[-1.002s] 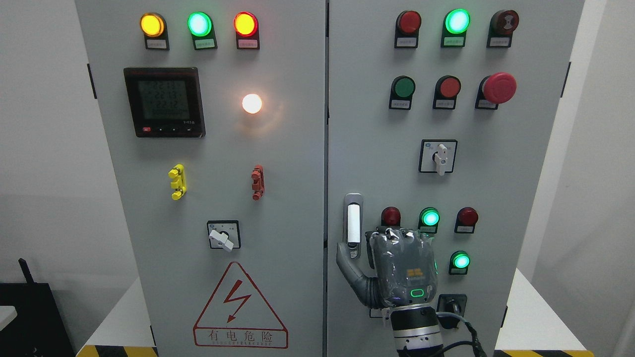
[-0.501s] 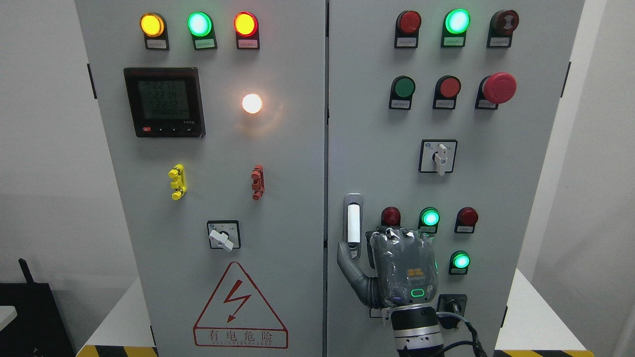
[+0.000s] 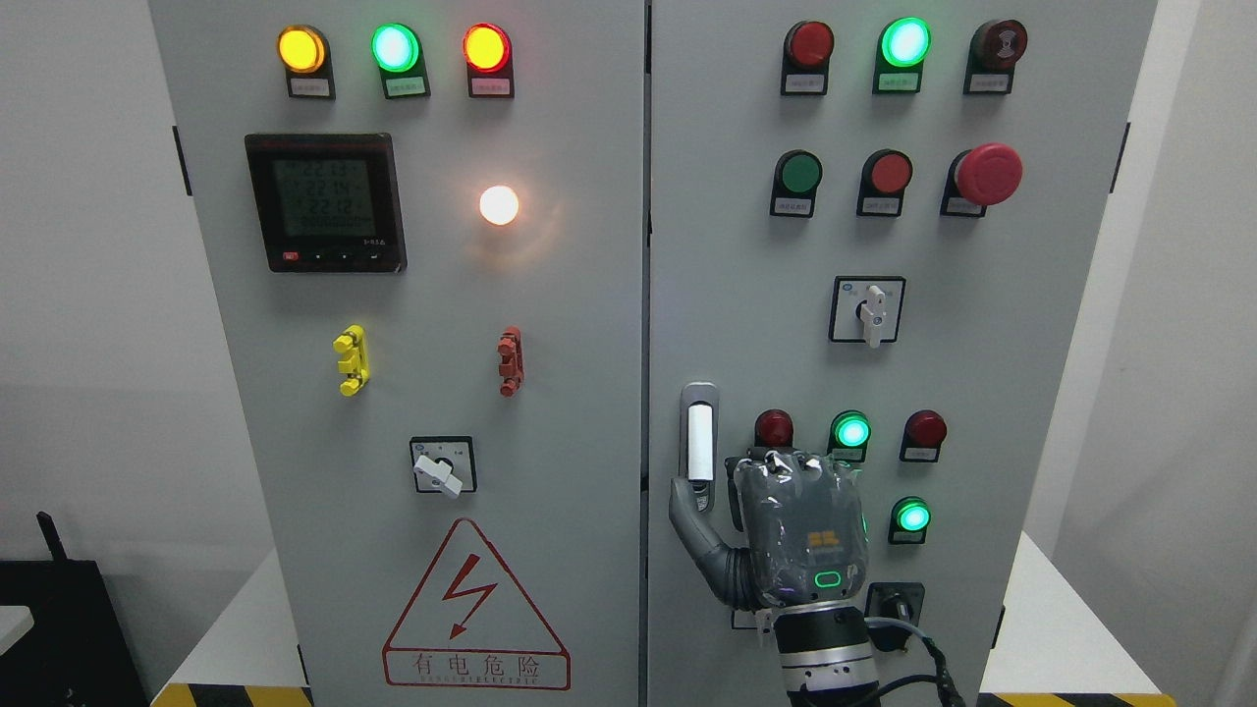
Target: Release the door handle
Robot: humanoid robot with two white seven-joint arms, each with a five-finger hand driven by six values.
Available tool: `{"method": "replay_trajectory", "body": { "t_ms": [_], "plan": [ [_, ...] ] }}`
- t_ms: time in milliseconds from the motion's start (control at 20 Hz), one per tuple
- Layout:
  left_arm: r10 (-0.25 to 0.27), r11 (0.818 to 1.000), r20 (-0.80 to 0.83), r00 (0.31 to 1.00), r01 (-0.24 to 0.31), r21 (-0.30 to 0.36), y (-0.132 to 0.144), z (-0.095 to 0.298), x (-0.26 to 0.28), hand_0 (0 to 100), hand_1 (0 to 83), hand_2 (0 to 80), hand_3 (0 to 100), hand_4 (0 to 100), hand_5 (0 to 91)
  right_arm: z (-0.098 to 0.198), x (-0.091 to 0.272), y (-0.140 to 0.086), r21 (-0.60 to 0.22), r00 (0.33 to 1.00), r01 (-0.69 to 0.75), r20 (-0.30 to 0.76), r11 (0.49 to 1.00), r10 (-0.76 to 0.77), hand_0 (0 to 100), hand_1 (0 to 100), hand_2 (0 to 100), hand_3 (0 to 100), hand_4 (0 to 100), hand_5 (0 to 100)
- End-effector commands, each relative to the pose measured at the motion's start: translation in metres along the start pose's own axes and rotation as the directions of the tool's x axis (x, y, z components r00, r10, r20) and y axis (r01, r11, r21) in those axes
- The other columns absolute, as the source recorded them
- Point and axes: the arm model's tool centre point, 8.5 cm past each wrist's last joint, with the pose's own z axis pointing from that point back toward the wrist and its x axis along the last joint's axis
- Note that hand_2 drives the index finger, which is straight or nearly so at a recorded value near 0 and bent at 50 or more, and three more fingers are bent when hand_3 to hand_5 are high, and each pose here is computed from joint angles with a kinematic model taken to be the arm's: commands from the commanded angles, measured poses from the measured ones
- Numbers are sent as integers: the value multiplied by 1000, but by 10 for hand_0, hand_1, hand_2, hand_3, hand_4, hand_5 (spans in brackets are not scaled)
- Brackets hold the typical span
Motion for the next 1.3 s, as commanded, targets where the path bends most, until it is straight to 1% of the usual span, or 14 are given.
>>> {"method": "replay_trajectory", "body": {
  "t_ms": [0,1252],
  "plan": [
    [1,1000,-6,1000,-1,0,0,0,-1,120,389,0,0,0,0,0,-1,0,0,1000,-1,-4,1000,1,479,97,1000,1000,1000,1000],
    [1,1000,-6,1000,-1,0,0,0,-1,120,389,0,0,0,0,0,-5,0,-1,1000,-4,-23,1000,4,488,116,1000,1000,1000,1000]
  ]
}}
